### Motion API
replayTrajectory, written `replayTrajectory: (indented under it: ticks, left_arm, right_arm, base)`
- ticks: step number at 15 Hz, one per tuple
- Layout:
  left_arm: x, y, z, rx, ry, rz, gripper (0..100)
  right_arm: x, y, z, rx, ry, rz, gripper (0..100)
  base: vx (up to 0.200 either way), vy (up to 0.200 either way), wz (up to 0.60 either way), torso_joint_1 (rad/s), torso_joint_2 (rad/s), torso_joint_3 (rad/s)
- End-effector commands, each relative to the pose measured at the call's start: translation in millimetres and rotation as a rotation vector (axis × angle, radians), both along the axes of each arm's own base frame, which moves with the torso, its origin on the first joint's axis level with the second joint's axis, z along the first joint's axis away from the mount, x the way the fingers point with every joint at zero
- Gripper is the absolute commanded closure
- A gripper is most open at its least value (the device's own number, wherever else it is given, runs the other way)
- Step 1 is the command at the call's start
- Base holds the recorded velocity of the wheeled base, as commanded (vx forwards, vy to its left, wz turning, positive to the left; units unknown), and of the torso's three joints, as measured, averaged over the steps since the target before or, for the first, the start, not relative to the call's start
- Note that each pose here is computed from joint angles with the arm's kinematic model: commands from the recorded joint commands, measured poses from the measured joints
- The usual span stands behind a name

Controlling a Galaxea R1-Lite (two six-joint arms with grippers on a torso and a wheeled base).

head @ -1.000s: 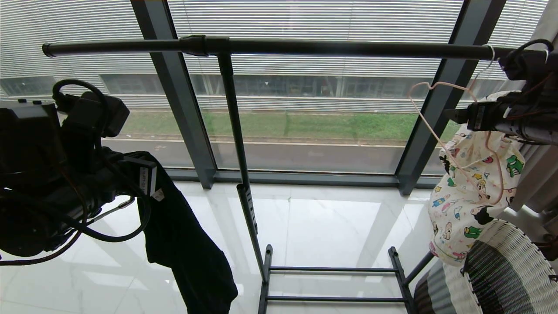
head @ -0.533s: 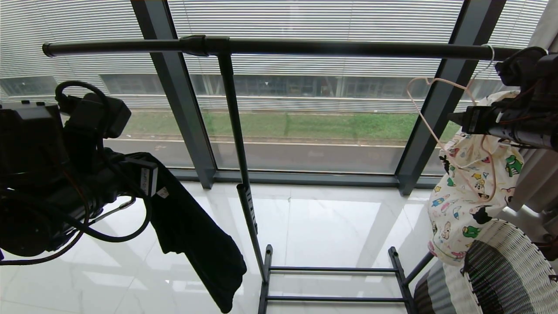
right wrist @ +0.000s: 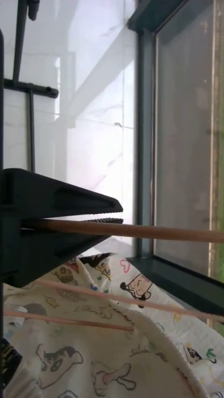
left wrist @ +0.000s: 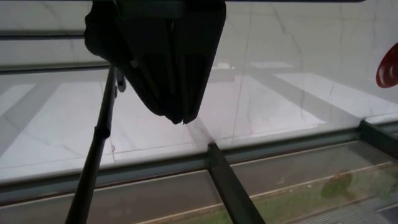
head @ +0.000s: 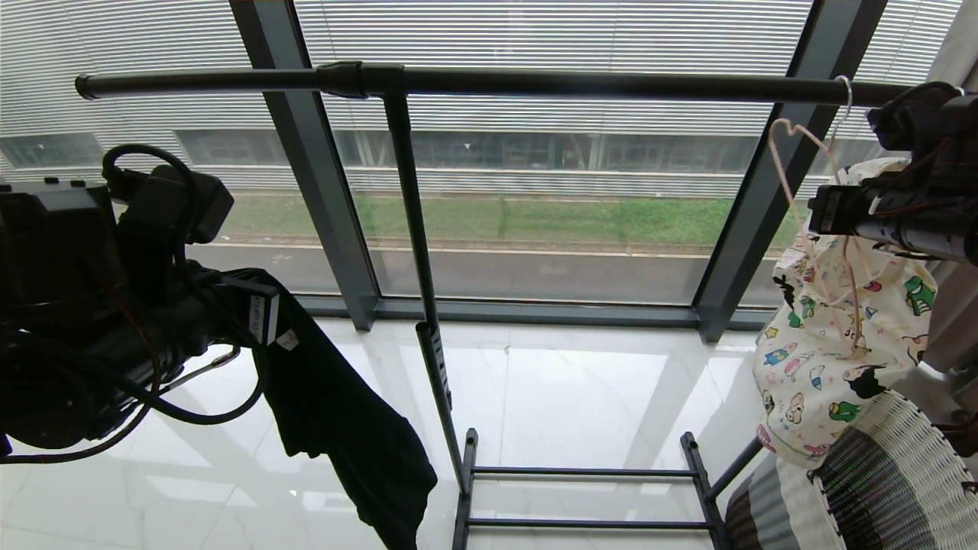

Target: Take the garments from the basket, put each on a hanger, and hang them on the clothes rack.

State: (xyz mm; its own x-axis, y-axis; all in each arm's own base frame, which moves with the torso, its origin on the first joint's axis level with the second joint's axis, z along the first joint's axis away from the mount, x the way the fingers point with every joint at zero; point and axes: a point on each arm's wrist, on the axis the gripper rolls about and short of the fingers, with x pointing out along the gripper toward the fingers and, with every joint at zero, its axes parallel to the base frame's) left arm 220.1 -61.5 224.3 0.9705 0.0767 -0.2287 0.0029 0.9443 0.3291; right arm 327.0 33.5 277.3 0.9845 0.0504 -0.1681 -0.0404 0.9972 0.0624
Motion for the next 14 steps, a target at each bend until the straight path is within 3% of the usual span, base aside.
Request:
replayTrajectory:
  ticks: [1, 9, 14]
  left_arm:
    - [1, 0, -1, 0.001, 0.003, 0.001, 100]
    - [1, 0, 0, 0.000, 0.001, 0.001, 100]
    - [1, -1, 0, 0.000, 0.001, -0.002, 100]
  right_arm:
    - [-3, 0, 4, 0.001, -0.013, 0.000, 100]
    - [-36, 7, 21, 0.001, -0.106, 0.040, 100]
    - [-58, 4, 25, -0.026, -0.124, 0.046, 100]
  base:
    - [0.000, 0.000, 0.00, 0.000, 0.00, 0.000]
    - [0.000, 0.000, 0.00, 0.000, 0.00, 0.000]
    - [0.000, 0.000, 0.00, 0.000, 0.00, 0.000]
